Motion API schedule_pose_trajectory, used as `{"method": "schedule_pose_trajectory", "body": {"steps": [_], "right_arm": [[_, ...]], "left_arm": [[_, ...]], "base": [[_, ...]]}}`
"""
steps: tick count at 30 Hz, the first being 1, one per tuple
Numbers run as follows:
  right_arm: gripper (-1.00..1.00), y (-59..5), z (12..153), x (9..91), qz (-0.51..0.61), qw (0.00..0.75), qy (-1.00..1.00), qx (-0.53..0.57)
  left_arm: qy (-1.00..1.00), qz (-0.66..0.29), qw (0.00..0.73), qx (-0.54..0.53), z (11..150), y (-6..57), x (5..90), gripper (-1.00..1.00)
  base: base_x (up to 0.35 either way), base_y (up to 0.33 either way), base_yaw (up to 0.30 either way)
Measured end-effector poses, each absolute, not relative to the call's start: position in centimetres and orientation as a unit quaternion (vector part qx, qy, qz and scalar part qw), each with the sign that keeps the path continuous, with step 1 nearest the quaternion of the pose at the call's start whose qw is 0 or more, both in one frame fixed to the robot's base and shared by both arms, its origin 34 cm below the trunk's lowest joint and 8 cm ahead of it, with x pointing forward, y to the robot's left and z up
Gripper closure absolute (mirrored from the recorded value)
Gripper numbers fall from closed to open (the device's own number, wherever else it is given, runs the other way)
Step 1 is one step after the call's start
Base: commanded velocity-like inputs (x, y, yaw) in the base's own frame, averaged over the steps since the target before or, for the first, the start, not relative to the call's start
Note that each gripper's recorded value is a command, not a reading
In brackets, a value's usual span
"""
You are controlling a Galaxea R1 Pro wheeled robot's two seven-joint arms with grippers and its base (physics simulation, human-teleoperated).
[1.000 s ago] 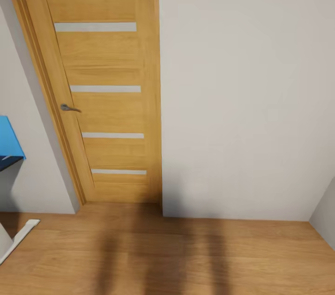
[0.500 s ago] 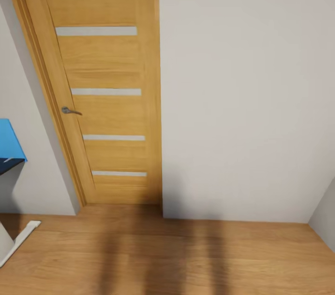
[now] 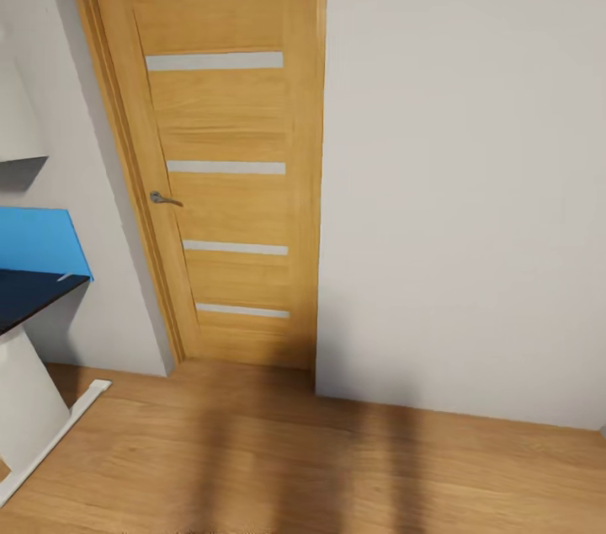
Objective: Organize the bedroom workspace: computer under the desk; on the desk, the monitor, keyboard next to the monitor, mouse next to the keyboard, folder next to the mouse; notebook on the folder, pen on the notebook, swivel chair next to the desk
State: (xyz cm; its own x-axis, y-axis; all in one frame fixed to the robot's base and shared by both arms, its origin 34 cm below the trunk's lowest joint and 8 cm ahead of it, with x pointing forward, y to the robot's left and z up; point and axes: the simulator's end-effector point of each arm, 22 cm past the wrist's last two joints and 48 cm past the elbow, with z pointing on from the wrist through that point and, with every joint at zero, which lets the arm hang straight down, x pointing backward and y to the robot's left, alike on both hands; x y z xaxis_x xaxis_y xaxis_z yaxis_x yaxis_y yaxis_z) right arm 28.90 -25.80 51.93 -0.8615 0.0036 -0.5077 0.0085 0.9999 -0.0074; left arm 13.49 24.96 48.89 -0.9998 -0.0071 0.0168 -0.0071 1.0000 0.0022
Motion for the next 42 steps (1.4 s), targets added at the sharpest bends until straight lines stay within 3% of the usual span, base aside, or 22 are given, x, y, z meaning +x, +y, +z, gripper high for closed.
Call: {"method": "schedule_pose_trajectory", "body": {"steps": [10,16,23,28,42], "right_arm": [[-1.0,-27.0,56.2,36.1,-0.027,0.345,0.938,0.014],[-1.0,-27.0,60.3,43.9,-0.049,0.41,0.91,0.035],[-1.0,-26.8,61.9,46.4,-0.049,0.422,0.904,0.037],[-1.0,-26.5,61.7,45.3,-0.047,0.433,0.9,0.035],[-1.0,-26.4,61.4,44.9,-0.046,0.429,0.902,0.031]], "left_arm": [[-0.997,-0.022,-0.068,0.003,50.8,28.3,20.8,-1.0],[-0.982,-0.026,-0.186,0.002,54.5,28.9,31.9,-1.0],[-0.976,-0.031,-0.206,0.065,55.6,30.3,32.2,-1.0],[-0.955,-0.043,-0.282,0.085,56.7,31.4,33.5,-1.0],[-0.962,-0.045,-0.256,0.085,55.6,31.3,30.7,-1.0]], "base": [[0.0,0.0,0.218],[0.0,0.0,0.208],[0.0,0.0,0.214],[0.0,0.0,0.242],[0.009,-0.016,0.245]]}}
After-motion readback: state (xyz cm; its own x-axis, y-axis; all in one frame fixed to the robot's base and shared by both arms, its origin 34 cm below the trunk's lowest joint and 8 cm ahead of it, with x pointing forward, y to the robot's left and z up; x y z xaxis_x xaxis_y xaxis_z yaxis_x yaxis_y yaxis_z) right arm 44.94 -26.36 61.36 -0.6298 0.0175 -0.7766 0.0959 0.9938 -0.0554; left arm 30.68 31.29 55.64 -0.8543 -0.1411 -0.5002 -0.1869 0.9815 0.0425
